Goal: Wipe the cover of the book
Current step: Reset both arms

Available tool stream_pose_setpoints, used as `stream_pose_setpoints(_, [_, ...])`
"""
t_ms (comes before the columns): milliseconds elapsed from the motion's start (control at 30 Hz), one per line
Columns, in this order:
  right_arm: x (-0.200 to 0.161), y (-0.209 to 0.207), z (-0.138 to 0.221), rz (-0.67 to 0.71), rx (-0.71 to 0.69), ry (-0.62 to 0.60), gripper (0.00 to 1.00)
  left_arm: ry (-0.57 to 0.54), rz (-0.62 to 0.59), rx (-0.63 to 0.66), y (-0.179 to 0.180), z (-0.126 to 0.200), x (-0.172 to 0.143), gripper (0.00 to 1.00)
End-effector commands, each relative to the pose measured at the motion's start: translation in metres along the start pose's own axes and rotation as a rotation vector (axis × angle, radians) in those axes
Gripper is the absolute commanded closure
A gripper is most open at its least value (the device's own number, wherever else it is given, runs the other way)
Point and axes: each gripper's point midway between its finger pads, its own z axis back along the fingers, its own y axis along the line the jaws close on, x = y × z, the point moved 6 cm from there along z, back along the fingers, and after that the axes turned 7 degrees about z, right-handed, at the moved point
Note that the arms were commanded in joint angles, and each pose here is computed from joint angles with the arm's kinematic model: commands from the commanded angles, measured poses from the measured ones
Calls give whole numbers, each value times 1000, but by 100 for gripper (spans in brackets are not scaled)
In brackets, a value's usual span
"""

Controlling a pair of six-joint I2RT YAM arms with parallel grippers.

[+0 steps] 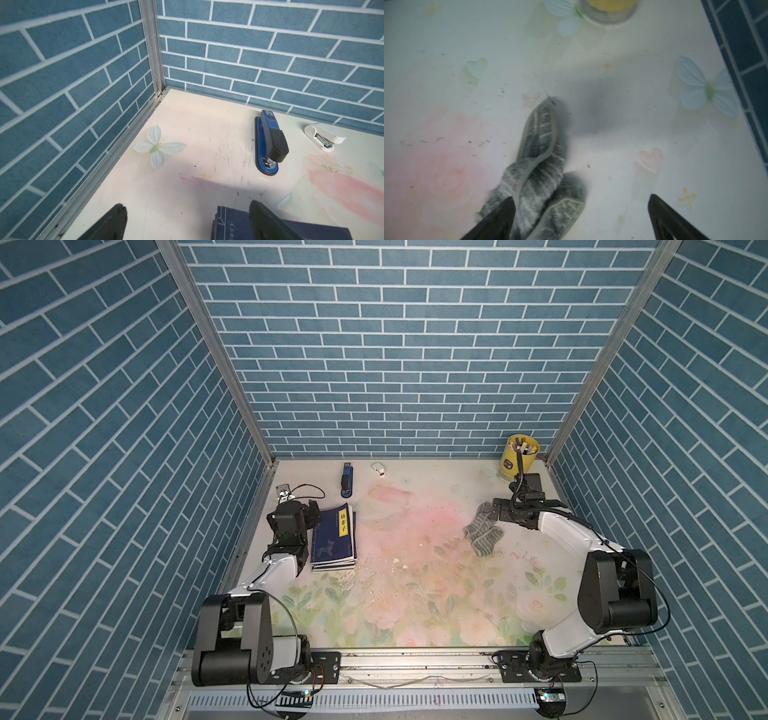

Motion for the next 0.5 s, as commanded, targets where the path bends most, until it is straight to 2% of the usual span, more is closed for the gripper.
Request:
stream_pose_setpoints(0, [8, -21, -1, -18, -83, -104, 1, -62, -28, -10, -2, -4, 1, 3])
stream_pose_setpoints(100, [-2, -40, -10, -30, -122, -113, 1, -73, -35, -16, -1, -6, -4, 2])
stream_pose_setpoints(333, [-17, -69, -16, -84, -161, -225, 1, -69, -50, -16, -1, -13, -8, 1])
stream_pose_setpoints(467, [-21, -72, -20, -80, -148, -270, 1, -171, -43, -48, 0, 1, -3, 0])
